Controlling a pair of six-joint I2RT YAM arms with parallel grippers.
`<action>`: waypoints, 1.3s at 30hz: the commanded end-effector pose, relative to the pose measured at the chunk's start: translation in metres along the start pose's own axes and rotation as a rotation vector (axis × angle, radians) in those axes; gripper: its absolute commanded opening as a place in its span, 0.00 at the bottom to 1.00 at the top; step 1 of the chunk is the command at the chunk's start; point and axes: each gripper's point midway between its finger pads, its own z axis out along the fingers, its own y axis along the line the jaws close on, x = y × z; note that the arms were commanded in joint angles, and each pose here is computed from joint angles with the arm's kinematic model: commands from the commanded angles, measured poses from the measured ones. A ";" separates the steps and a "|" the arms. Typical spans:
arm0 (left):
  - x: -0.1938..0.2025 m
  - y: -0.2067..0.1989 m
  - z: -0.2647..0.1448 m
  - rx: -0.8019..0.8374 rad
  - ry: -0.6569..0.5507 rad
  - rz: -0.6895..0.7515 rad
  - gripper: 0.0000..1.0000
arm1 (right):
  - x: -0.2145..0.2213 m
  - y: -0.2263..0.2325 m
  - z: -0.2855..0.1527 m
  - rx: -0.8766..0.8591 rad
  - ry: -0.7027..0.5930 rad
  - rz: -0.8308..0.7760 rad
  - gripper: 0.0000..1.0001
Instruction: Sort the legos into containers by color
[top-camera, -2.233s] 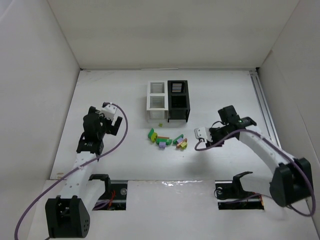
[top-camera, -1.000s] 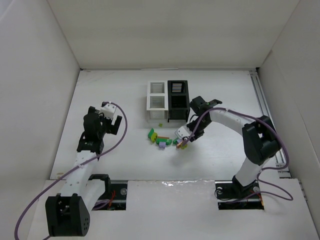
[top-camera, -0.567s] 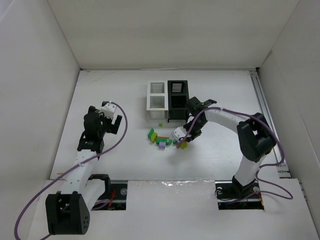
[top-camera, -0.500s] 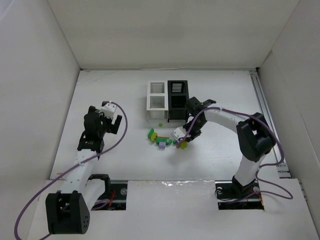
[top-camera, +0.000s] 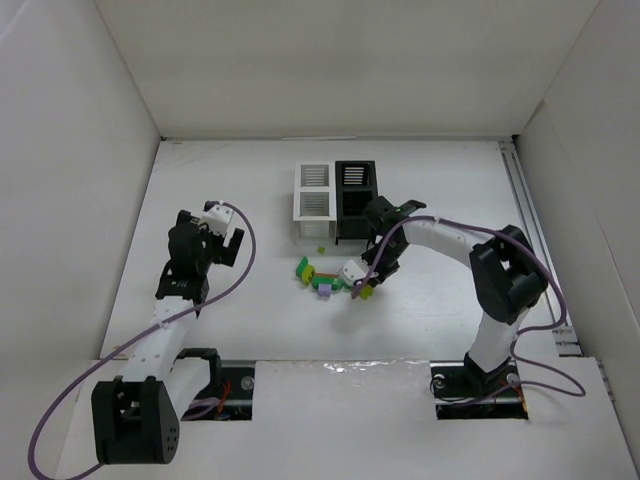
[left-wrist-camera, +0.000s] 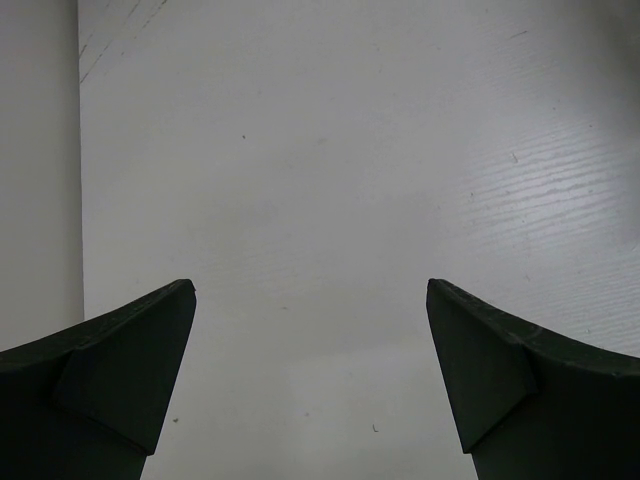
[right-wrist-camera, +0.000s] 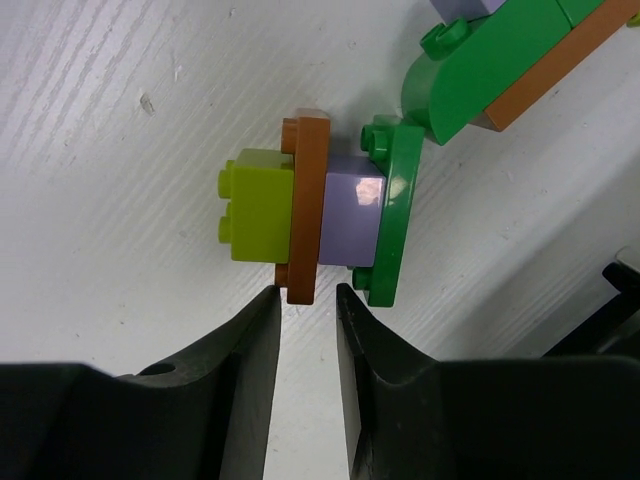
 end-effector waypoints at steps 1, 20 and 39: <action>-0.029 0.013 0.000 -0.037 -0.080 0.021 1.00 | -0.005 -0.004 -0.003 -0.019 -0.003 -0.003 0.34; -0.025 0.015 0.007 -0.051 -0.064 0.030 1.00 | -0.018 -0.001 0.005 -0.055 0.011 0.032 0.34; -0.024 0.018 0.010 -0.061 -0.061 0.059 1.00 | -0.022 -0.010 0.024 -0.041 0.070 0.086 0.09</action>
